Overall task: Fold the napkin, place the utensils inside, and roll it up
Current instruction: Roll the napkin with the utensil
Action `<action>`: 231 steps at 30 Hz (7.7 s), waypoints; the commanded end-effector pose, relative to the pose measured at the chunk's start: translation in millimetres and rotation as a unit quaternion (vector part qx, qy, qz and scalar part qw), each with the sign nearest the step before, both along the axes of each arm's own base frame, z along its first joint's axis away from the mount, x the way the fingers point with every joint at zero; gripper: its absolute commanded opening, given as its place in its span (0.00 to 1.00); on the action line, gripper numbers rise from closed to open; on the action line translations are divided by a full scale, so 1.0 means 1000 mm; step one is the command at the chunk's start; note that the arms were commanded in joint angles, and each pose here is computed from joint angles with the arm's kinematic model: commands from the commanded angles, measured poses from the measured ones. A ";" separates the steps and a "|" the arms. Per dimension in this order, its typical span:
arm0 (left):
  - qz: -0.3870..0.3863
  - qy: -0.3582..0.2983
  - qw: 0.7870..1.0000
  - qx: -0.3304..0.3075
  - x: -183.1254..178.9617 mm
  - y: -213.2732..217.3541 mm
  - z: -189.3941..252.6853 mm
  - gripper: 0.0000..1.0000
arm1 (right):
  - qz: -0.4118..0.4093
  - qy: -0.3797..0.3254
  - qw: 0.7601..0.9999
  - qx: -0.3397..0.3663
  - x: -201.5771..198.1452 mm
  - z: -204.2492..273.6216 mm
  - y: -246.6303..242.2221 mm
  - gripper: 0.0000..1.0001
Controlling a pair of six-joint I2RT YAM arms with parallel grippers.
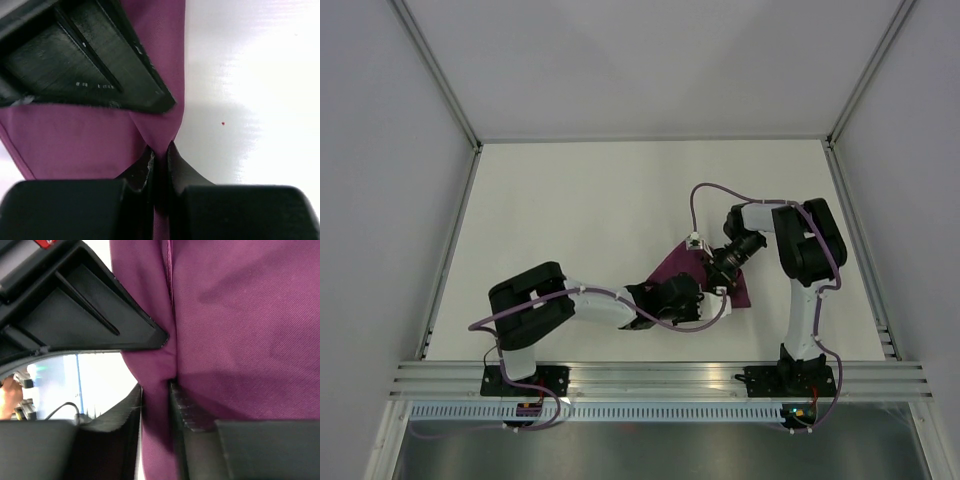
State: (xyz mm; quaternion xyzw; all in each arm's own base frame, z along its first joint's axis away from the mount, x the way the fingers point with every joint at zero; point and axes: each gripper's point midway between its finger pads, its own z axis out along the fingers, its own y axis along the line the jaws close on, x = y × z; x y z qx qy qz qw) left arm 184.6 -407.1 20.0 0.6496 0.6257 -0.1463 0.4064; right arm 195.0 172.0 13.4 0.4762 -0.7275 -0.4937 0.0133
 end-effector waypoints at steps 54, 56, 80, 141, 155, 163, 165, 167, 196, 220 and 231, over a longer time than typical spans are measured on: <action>0.100 0.575 0.812 0.000 0.000 0.040 -0.074 0.02 | 0.009 -0.540 0.840 -0.057 0.028 0.019 0.013 0.72; 0.104 0.570 0.815 0.000 0.003 0.040 -0.074 0.02 | 0.015 -0.533 0.844 -0.058 0.024 0.016 0.015 0.72; 0.161 0.500 0.846 -0.090 0.055 0.035 -0.030 0.46 | 0.041 -0.469 0.878 -0.081 0.001 -0.013 0.006 0.20; 0.026 -0.096 0.995 0.028 0.011 0.000 -0.011 0.58 | 0.064 -0.068 0.994 -0.049 0.022 -0.041 -0.007 0.15; 0.016 0.011 0.998 0.057 -0.010 0.009 -0.038 0.02 | 0.051 -0.083 0.995 -0.034 0.030 -0.023 0.000 0.54; 0.010 0.118 0.992 0.035 -0.015 0.008 -0.039 0.02 | -0.020 -0.142 0.990 0.005 0.056 0.022 0.007 0.68; 0.007 0.140 0.990 0.029 -0.016 0.007 -0.039 0.02 | -0.038 -0.156 0.987 0.028 0.061 0.040 0.009 0.70; 0.013 0.160 0.987 0.028 -0.014 0.009 -0.040 0.02 | -0.062 -0.167 0.983 0.040 0.070 0.054 0.005 0.74; 0.067 0.490 0.868 0.027 0.002 0.031 -0.059 0.02 | -0.055 -0.534 0.843 -0.037 0.041 0.041 0.000 0.69; 0.076 0.489 0.869 -0.007 0.023 0.017 -0.027 0.37 | 0.006 -0.484 0.870 -0.093 0.016 -0.014 0.003 0.25; 0.103 0.450 0.881 -0.102 0.059 0.012 0.026 0.52 | 0.035 -0.424 0.899 -0.106 -0.002 -0.029 -0.002 0.14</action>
